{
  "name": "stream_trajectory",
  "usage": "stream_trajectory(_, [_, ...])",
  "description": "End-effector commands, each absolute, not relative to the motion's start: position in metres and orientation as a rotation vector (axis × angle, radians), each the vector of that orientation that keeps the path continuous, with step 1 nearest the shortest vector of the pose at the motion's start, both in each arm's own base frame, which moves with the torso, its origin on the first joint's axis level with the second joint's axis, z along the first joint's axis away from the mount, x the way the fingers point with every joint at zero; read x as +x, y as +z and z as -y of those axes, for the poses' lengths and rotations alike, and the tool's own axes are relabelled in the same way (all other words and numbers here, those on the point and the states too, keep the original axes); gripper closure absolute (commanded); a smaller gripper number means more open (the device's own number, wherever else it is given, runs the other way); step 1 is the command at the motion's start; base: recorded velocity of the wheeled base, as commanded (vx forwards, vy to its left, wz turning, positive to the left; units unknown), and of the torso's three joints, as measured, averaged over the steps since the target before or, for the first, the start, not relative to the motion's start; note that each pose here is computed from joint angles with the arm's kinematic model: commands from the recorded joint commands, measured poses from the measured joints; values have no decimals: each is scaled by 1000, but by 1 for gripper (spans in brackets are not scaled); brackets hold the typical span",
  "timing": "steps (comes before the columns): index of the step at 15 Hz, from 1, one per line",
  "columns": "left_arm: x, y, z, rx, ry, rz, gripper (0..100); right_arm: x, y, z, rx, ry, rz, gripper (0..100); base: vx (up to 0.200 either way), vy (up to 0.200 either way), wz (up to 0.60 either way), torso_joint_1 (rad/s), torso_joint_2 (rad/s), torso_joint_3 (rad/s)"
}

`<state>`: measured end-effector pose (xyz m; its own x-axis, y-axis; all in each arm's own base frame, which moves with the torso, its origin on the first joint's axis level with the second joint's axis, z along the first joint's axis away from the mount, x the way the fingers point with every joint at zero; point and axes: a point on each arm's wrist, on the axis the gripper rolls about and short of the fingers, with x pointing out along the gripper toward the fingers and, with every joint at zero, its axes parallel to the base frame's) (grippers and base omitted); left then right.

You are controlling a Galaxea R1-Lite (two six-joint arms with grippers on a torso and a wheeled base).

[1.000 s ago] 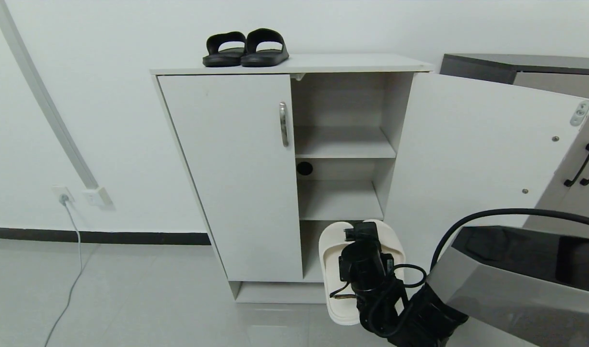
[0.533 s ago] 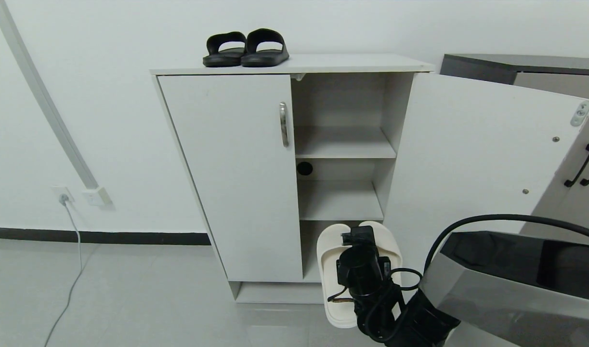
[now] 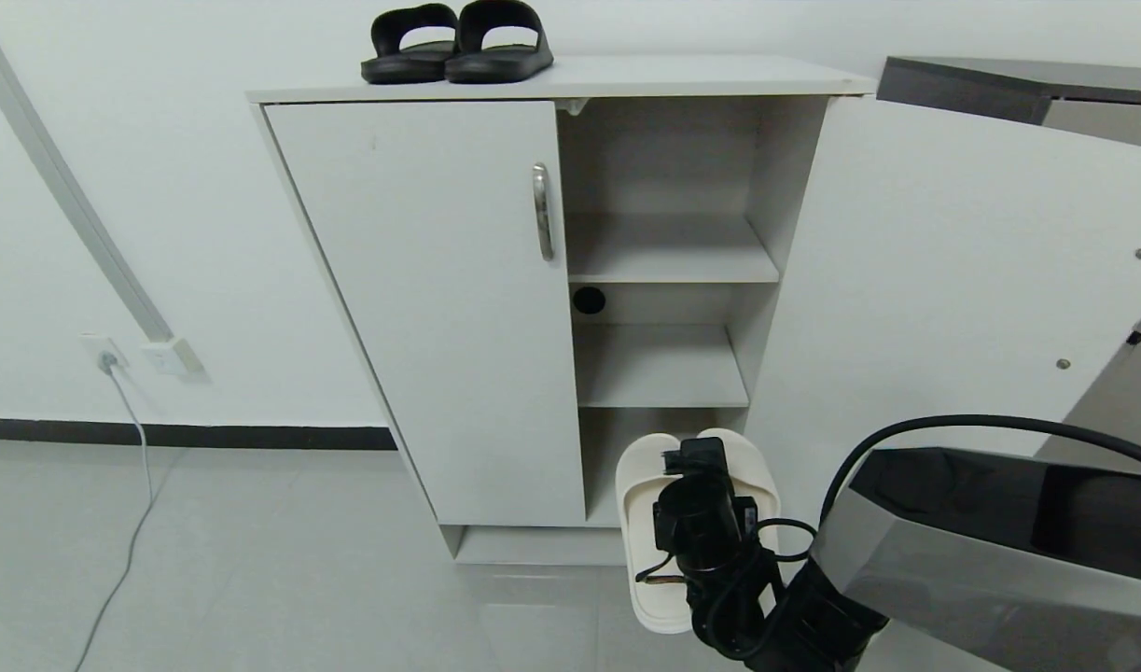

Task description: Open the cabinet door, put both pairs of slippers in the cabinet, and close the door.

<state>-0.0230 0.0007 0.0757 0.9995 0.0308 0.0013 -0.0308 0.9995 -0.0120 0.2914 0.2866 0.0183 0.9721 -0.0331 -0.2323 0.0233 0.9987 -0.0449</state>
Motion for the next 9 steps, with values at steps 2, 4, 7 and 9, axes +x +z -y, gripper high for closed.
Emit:
stream_trajectory(2, [-23,76,-1,-12,31,0,100,291,18,-287,-41,-27,-234,100,0,0,0,0,5,-195])
stream_trajectory(4, [-23,76,-1,-12,32,0,100,291,16,-288,-38,-27,-230,100,0,0,0,2,0,-195])
stream_trajectory(7, [-23,76,-1,-12,34,0,100,295,16,-289,-31,-16,-162,100,0,0,0,7,5,-136])
stream_trajectory(9, [-23,76,-1,-14,34,0,100,297,17,-289,-34,-11,-72,100,0,0,0,0,0,0])
